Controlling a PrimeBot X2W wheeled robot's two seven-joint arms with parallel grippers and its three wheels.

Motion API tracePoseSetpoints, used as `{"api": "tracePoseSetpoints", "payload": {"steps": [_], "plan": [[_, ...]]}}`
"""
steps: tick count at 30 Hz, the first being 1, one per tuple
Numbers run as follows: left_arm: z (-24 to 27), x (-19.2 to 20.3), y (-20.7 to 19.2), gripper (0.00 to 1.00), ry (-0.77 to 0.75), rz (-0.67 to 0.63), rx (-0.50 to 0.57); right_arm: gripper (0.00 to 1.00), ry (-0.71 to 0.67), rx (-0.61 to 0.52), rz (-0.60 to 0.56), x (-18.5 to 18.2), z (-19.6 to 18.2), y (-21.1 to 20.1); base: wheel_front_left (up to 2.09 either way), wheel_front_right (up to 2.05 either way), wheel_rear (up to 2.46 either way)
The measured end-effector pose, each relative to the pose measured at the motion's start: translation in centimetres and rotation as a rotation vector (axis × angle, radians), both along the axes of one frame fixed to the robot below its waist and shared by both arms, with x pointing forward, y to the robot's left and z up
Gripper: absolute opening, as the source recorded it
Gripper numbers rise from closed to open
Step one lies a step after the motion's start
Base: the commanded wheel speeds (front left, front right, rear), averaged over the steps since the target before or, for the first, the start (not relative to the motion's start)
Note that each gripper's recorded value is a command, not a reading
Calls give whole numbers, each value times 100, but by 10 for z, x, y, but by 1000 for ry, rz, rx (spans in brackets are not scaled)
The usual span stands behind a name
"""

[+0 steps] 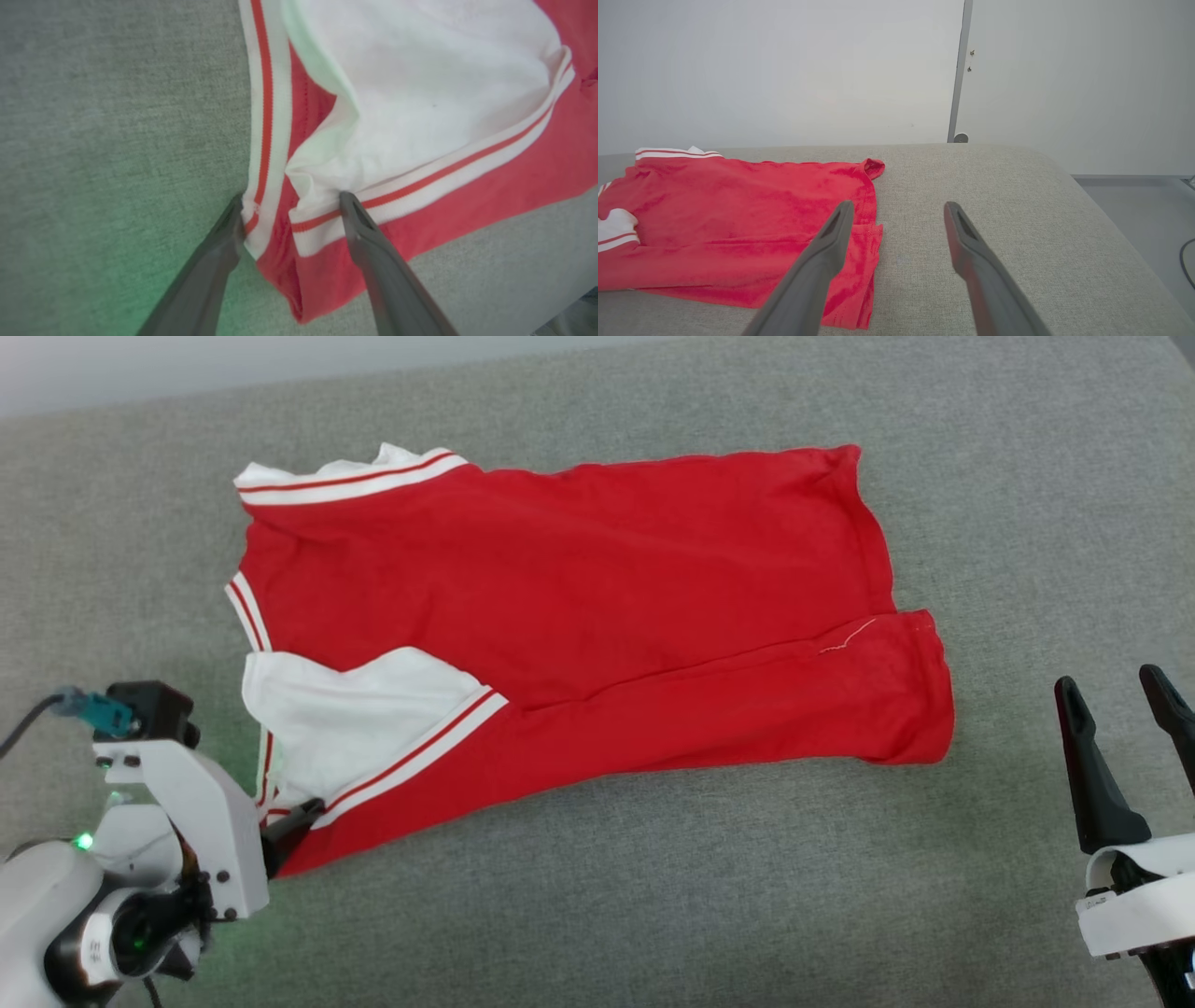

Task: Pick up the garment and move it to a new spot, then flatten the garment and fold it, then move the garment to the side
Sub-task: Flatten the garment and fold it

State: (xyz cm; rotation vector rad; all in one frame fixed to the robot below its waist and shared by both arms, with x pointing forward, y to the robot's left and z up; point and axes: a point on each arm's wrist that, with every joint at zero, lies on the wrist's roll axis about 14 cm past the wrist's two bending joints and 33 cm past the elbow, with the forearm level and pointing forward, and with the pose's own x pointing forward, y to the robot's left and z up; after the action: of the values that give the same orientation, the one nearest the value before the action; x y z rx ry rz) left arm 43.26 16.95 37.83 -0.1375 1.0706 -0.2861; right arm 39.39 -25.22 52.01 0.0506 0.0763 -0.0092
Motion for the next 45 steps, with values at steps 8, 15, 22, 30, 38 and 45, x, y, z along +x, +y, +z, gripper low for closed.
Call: {"api": "tracePoseSetpoints", "payload": {"steps": [8,15,22,30,38,45], "plan": [[-4,-7,0,100,98,28,-11,100,29,5,13,2,-4,2,0,0,0],[-11,-17,-1,7,199,38,-5,100,96,20,40,1,-14,8,0,0,0],[-19,-22,-6,0,245,23,-9,100,244,29,80,-1,-32,13,0,0,0],[-22,-22,-7,0,237,21,-17,100,446,65,120,1,-60,17,0,0,0],[-22,-22,-7,0,220,18,-25,100,634,90,140,7,-94,20,0,0,0],[-23,-22,-8,0,212,23,-38,100,736,130,187,17,-121,37,0,0,0]]}}
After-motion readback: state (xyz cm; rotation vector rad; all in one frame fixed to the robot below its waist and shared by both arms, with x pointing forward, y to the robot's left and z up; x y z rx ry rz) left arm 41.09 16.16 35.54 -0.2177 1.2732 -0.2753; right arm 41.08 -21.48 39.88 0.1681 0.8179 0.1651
